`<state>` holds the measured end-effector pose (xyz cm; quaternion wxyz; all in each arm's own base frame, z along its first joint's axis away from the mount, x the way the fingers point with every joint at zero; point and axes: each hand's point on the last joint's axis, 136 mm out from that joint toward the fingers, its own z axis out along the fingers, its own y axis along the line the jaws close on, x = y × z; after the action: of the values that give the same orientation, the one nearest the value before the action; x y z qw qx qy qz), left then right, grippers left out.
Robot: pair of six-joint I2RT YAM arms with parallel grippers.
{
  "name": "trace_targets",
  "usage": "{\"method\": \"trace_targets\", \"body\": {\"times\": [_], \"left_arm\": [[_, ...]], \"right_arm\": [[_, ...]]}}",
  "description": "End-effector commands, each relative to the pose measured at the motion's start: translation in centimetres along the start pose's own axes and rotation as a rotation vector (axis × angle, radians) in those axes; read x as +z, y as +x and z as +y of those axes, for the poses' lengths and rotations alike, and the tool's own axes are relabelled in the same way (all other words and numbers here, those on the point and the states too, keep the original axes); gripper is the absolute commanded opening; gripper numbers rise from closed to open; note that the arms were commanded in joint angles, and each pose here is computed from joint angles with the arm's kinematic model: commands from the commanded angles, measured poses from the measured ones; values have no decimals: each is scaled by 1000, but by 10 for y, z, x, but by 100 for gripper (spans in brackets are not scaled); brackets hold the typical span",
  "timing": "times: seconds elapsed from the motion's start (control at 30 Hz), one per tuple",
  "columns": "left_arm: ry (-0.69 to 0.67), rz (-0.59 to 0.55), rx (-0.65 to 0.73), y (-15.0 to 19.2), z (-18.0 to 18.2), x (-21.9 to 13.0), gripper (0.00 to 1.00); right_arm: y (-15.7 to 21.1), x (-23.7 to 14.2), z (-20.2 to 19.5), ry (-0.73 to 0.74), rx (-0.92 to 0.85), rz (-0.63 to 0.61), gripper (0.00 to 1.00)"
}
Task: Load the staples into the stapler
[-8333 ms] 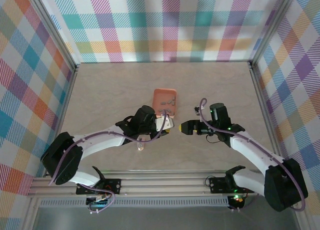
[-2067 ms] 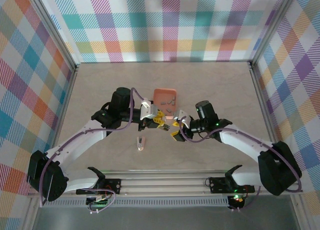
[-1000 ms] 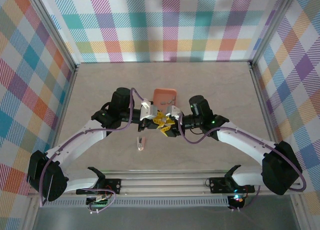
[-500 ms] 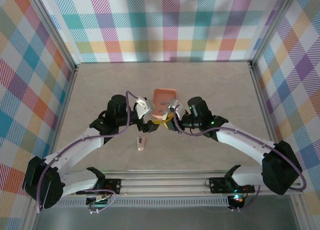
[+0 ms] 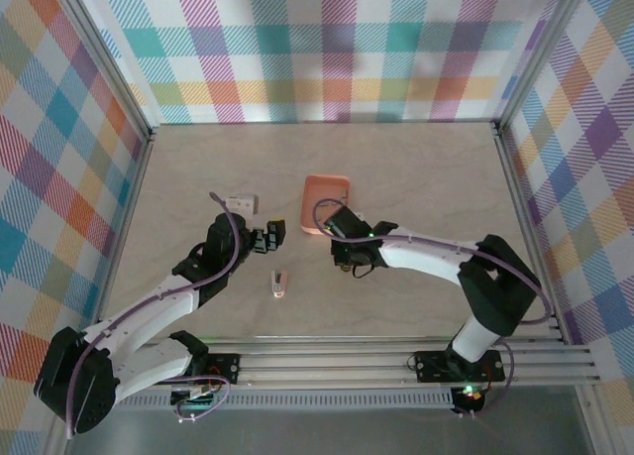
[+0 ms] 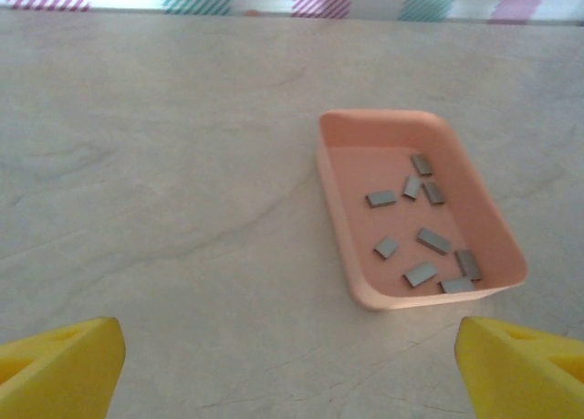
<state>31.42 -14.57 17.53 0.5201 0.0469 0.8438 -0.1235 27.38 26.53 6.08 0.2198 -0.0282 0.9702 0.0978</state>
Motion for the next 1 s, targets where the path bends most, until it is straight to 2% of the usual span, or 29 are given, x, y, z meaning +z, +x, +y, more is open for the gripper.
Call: {"method": "trace_targets", "body": {"times": [0.0,0.5,0.6,0.67,0.73,0.97], "left_arm": [[-81,-13,-53,2,18,-5,93],[-90,12,-37,10,20,-2,93],[-87,14,-34,10,19,-1,93],[-87,16,-33,10,19,0,93],[-86,17,-32,9,18,0,93],[-80,31,-34,12,17,2,93]], "right_arm": [[-2,4,-11,117,109,2,14],[9,29,5,113,121,69,19],[11,31,5,113,118,82,27],[11,28,6,112,115,85,37],[8,22,6,111,108,74,42],[-7,-13,5,81,71,16,48]]}}
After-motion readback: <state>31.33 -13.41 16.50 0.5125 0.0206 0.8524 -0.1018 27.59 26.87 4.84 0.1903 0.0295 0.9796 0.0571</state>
